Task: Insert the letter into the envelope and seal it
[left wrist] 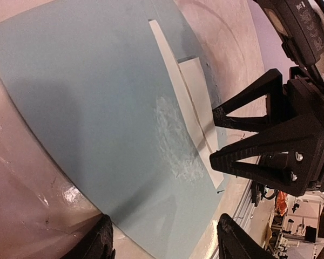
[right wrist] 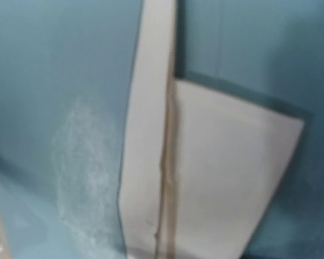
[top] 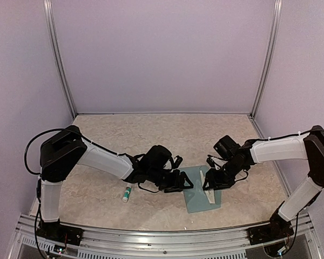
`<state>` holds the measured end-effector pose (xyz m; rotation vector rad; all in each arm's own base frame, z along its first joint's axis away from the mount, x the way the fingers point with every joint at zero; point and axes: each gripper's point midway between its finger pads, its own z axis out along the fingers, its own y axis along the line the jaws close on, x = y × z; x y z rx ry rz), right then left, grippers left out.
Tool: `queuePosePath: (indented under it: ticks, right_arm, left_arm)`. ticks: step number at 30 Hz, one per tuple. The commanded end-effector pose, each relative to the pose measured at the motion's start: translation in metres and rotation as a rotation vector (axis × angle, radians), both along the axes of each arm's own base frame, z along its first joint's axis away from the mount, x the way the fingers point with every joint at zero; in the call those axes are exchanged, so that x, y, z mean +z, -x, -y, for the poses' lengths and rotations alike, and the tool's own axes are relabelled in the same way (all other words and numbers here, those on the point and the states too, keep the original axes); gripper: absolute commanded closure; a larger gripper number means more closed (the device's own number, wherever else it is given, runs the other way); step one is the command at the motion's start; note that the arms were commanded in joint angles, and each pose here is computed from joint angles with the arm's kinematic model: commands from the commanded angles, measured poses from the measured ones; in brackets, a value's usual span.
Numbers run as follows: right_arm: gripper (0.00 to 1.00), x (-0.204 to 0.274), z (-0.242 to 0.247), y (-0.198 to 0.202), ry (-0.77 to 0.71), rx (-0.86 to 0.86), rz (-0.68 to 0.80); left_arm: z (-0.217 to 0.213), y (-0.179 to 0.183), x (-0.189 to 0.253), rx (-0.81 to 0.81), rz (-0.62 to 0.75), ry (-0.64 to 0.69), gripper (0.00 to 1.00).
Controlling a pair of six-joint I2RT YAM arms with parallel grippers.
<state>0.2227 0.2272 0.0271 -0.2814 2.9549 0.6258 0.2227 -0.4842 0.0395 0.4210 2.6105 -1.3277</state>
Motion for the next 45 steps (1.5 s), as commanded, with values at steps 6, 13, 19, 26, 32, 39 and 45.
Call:
queuePosePath:
  ticks: [6, 13, 19, 26, 32, 39, 45]
  right_arm:
    - [0.46, 0.002, -0.028, 0.000, -0.036, 0.033, 0.006]
    - [0.46, 0.005, -0.037, -0.005, -0.048, 0.050, 0.043]
    - [0.44, 0.036, -0.044, -0.014, -0.102, 0.057, 0.130]
    - [0.34, 0.087, -0.040, -0.026, -0.138, 0.044, 0.281]
    - [0.27, 0.109, -0.037, -0.033, -0.158, 0.026, 0.368]
    - [0.27, 0.119, -0.035, -0.039, -0.170, 0.010, 0.411]
    - [0.27, 0.119, -0.034, -0.036, -0.185, 0.003, 0.408]
  left_arm:
    - [-0.009, 0.000, -0.019, 0.007, -0.017, -0.051, 0.39]
    - [-0.009, 0.000, -0.020, 0.004, -0.016, -0.051, 0.39]
    - [-0.014, -0.011, -0.009, 0.038, 0.049, -0.052, 0.38]
    - [-0.056, -0.048, 0.060, 0.174, 0.294, -0.074, 0.29]
    - [-0.146, -0.047, 0.059, 0.326, 0.379, -0.386, 0.26]
    - [-0.215, -0.012, 0.022, 0.376, 0.343, -0.673, 0.29]
    - [-0.233, -0.006, 0.012, 0.406, 0.331, -0.739, 0.29]
